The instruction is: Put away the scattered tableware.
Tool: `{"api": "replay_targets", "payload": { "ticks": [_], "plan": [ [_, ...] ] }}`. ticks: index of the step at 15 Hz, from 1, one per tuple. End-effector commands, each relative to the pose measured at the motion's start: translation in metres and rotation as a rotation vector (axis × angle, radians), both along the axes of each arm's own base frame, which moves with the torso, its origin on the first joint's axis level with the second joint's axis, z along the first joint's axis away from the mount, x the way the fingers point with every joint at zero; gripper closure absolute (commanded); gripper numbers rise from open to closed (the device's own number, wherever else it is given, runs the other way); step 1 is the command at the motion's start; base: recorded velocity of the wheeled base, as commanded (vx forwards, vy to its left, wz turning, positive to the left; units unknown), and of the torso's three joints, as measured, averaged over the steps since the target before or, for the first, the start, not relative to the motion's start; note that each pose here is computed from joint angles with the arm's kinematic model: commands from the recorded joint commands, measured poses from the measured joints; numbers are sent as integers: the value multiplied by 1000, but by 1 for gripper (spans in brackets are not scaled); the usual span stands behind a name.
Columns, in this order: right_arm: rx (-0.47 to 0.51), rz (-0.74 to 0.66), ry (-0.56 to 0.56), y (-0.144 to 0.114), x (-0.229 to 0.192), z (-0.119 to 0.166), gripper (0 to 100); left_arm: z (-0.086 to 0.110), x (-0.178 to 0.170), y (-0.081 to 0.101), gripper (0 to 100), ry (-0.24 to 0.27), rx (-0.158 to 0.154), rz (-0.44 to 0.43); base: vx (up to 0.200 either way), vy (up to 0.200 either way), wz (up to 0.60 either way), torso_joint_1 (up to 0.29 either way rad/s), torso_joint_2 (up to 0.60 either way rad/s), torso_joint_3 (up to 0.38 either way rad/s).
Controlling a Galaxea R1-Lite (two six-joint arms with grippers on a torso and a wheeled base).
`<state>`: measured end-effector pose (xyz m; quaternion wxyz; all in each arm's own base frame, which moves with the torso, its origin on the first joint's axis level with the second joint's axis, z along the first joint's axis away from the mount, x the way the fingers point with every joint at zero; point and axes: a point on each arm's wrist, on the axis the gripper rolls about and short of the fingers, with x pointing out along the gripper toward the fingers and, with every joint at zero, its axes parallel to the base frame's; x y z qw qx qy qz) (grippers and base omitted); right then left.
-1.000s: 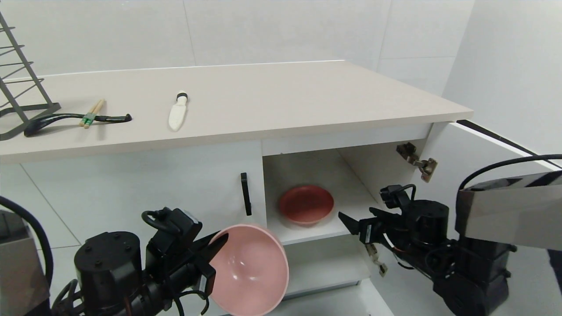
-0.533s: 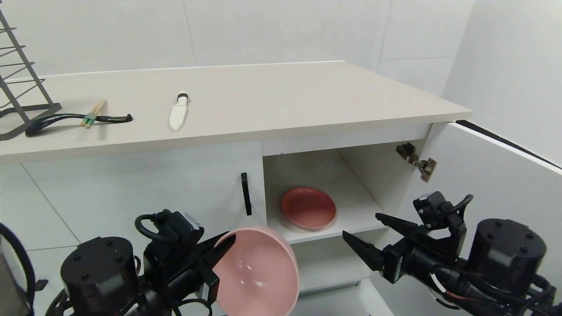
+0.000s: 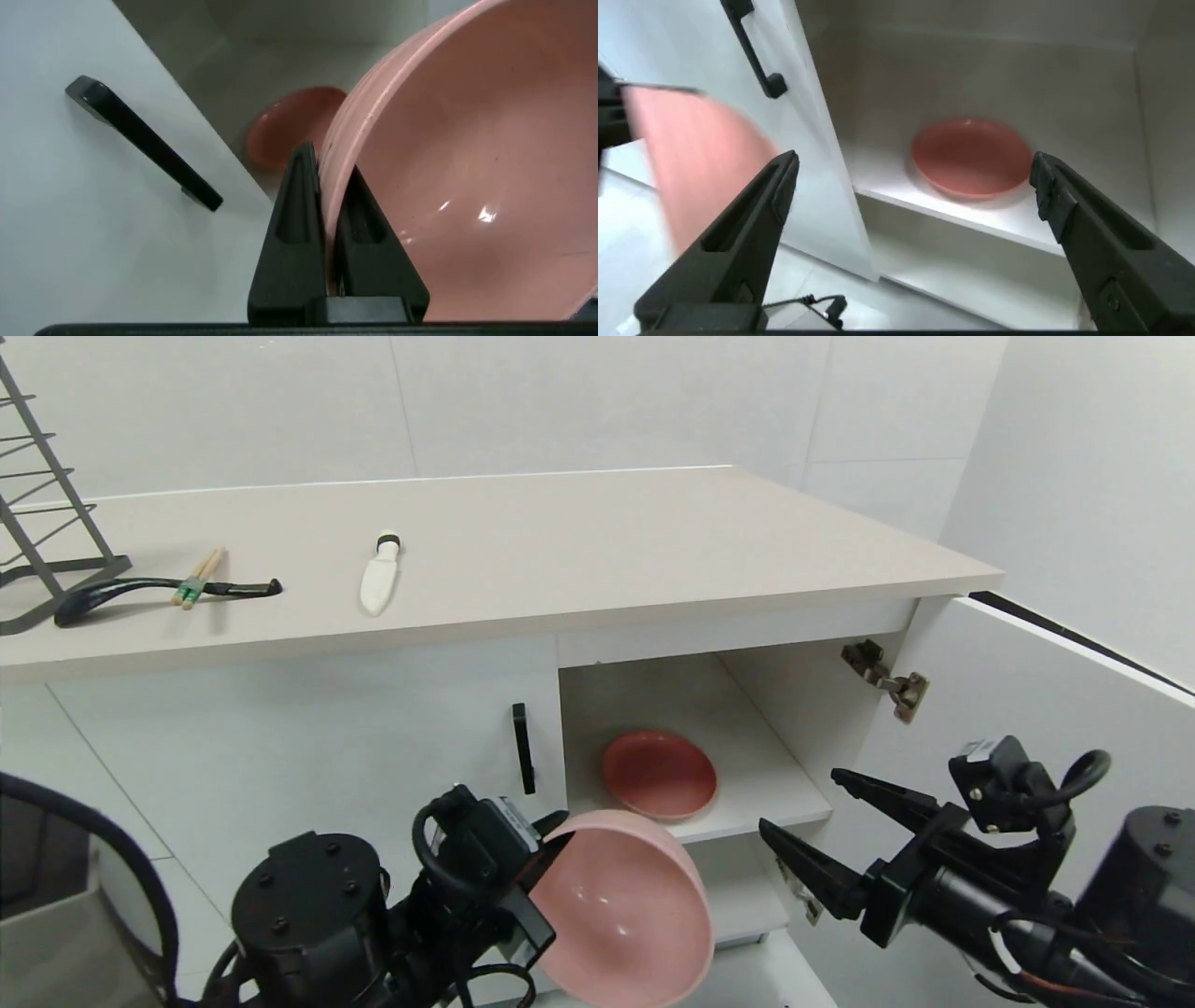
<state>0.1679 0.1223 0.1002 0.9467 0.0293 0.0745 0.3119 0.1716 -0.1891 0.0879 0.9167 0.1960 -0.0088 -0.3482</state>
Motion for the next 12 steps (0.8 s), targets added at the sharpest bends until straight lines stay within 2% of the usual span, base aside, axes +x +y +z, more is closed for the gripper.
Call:
{"api": "replay_targets", "payload": {
  "ticks": [1,2,5,10,11,12],
  "plan": [
    [24,-19,-21,-14,-13,8,0,-12,7,-30,100,-5,8,9,0,0,0,0,0,0],
    [42,-70,-43,-23,-11,13,0,-15,17,-52,100,-31,-19,55,0,0,0,0,0,0],
    [44,-141,-49,-35,-5,15,0,-23,34,-80,100,-61,-55,181,0,0,0,0,0,0],
    [41,-141,-45,-35,-4,14,0,-27,45,-93,100,-73,-88,268,0,0,0,0,0,0],
    [35,-141,-35,-34,-3,11,0,-26,47,-99,100,-82,-105,280,0,0,0,0,0,0],
    [13,-144,0,-33,1,4,0,-24,51,-105,100,-86,-140,284,0,0,0,0,0,0]
  ]
}}
